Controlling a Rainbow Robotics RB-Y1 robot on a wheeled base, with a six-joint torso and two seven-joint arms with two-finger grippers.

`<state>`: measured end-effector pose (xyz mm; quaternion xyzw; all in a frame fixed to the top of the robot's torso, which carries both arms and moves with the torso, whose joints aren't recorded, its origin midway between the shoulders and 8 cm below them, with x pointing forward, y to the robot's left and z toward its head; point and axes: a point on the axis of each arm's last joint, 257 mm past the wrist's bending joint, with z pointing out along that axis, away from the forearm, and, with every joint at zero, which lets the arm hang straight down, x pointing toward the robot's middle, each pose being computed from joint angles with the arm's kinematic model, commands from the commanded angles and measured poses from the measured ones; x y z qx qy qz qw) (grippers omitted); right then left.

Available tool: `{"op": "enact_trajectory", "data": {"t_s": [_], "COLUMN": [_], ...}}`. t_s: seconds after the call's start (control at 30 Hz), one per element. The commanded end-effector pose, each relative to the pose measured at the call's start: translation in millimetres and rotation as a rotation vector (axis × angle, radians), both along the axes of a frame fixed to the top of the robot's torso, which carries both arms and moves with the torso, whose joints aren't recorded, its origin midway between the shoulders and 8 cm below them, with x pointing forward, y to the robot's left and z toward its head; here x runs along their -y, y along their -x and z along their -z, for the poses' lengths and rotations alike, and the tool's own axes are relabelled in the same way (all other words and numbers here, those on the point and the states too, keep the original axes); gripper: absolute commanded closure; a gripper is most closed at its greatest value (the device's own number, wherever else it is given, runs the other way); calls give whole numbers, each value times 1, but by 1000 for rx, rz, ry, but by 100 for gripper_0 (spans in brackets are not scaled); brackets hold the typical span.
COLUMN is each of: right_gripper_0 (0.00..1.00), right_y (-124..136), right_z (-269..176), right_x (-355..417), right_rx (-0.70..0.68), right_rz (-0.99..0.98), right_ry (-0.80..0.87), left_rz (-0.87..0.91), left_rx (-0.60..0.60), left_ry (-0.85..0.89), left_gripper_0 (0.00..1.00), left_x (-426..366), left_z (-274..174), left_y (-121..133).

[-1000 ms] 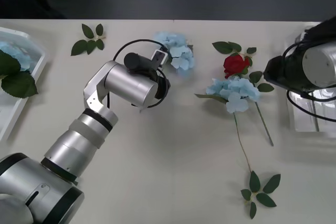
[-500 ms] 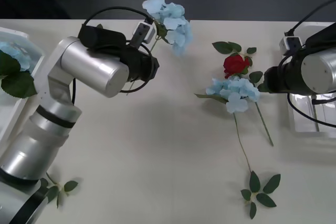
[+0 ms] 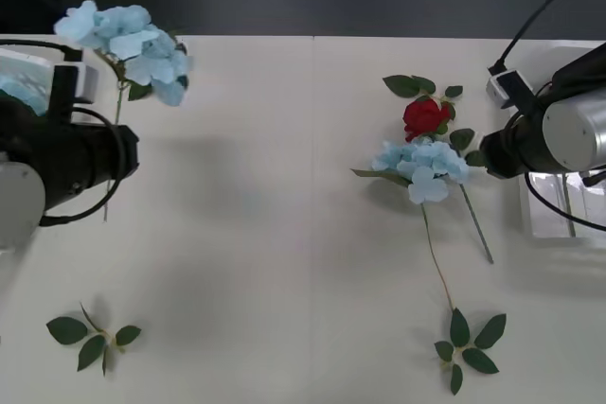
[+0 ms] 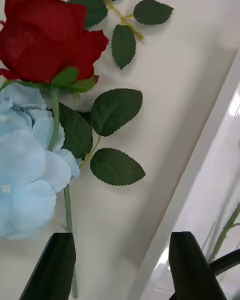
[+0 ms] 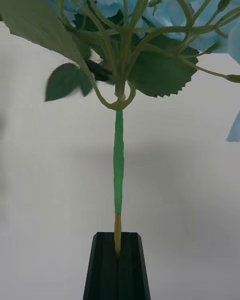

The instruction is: Put the red flowers into the right box and the blue flowers into the left box

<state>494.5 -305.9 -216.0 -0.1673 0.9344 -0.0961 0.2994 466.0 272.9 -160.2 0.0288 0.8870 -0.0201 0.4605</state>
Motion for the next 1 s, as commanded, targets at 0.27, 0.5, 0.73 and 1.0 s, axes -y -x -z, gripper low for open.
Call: {"op": "enact_trajectory", "data": {"t_s": [0.27,0.5,0.73,1.0], "right_gripper_0": [46,46,45,46], "right_y": [10,14,12,9], "right_z": [-1,10,18,40], "right_x": [16,17,-2,-26], "right_rx": [11,15,50,57], "right_rz": [-7,-35,-93,-159], "right_ry": [29,20,-39,-42], "left_rz": [-151,-239,-347,-419], "left_rx": [29,66,149,176], "left_ry": [-84,-143,-177,-188], "left_gripper_0": [100,100,100,100], "left_x": [-120,-178,-227,-285], "left_z": [-50,-59,-65,-50], "left_y": [53,75,84,69]}}
